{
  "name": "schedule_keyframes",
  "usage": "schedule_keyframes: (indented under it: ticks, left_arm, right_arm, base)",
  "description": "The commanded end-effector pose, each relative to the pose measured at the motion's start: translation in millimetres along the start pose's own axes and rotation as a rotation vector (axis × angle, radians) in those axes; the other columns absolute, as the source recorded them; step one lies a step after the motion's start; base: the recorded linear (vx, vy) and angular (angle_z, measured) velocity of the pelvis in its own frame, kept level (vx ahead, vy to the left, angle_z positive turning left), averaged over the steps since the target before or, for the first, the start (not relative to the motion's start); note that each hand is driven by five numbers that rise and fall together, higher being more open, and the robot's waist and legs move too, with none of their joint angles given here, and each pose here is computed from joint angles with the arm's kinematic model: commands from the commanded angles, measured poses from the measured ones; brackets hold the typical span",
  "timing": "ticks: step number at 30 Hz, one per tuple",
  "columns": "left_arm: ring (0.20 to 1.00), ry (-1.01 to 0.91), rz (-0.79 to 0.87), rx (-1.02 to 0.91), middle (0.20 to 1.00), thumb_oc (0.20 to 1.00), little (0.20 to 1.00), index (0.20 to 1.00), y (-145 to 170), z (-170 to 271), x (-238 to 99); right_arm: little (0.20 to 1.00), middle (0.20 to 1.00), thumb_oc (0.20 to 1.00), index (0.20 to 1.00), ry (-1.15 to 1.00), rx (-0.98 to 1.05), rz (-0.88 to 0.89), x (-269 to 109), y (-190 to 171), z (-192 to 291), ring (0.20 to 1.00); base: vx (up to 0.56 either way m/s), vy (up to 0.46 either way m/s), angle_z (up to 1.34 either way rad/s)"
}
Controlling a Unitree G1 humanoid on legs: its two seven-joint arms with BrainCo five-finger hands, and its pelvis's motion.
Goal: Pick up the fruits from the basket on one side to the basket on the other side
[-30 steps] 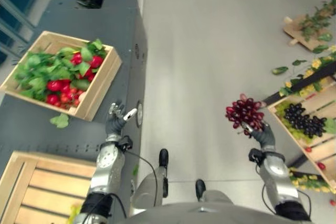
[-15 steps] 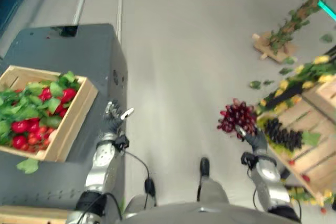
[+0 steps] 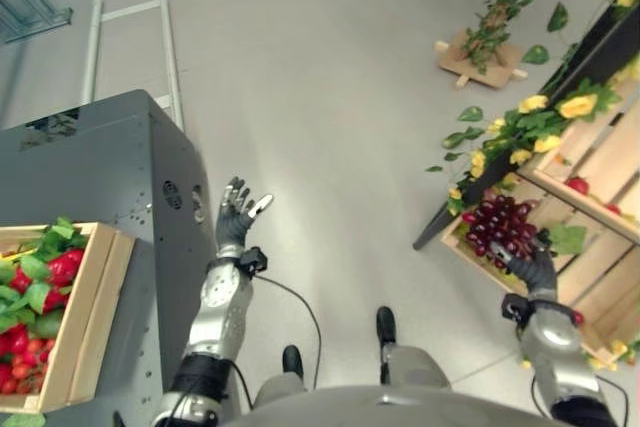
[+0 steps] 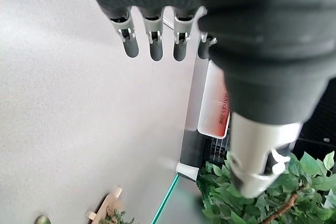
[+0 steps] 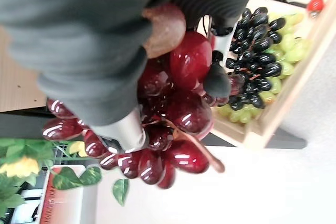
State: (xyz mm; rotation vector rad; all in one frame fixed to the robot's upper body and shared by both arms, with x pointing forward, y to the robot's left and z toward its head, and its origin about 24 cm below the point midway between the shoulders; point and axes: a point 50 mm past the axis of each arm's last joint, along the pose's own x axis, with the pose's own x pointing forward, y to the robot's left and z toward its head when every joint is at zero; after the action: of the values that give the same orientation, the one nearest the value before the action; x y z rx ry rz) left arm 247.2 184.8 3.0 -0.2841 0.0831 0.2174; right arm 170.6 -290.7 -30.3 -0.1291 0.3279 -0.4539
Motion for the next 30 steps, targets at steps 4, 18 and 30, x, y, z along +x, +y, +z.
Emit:
schedule_keyframes:
  ticks: [4,18,30]
  left_arm:
    - [1.0,-0.115,0.028,0.025,1.0,1.0,1.0,1.0,13,24,6]
    - [1.0,-0.156,0.008,0.06,1.0,1.0,1.0,1.0,14,35,9]
    - [1.0,-0.15,-0.022,0.071,1.0,1.0,1.0,1.0,16,35,6]
  right_arm:
    - [0.2,0.2,0.2,0.2,-0.153,0.06,-0.017,6,-2,29,0.2]
    - [0.2,0.2,0.2,0.2,-0.086,0.195,-0.121,20,-6,19,0.2]
    - [0.2,0.2,0.2,0.2,-0.044,0.185,-0.309,45,-48,27,0.2]
  base:
    - [-0.04,0.088,-0.13]
    - [-0.04,0.076,-0.23]
    - [-0.01,-0.017,0.03]
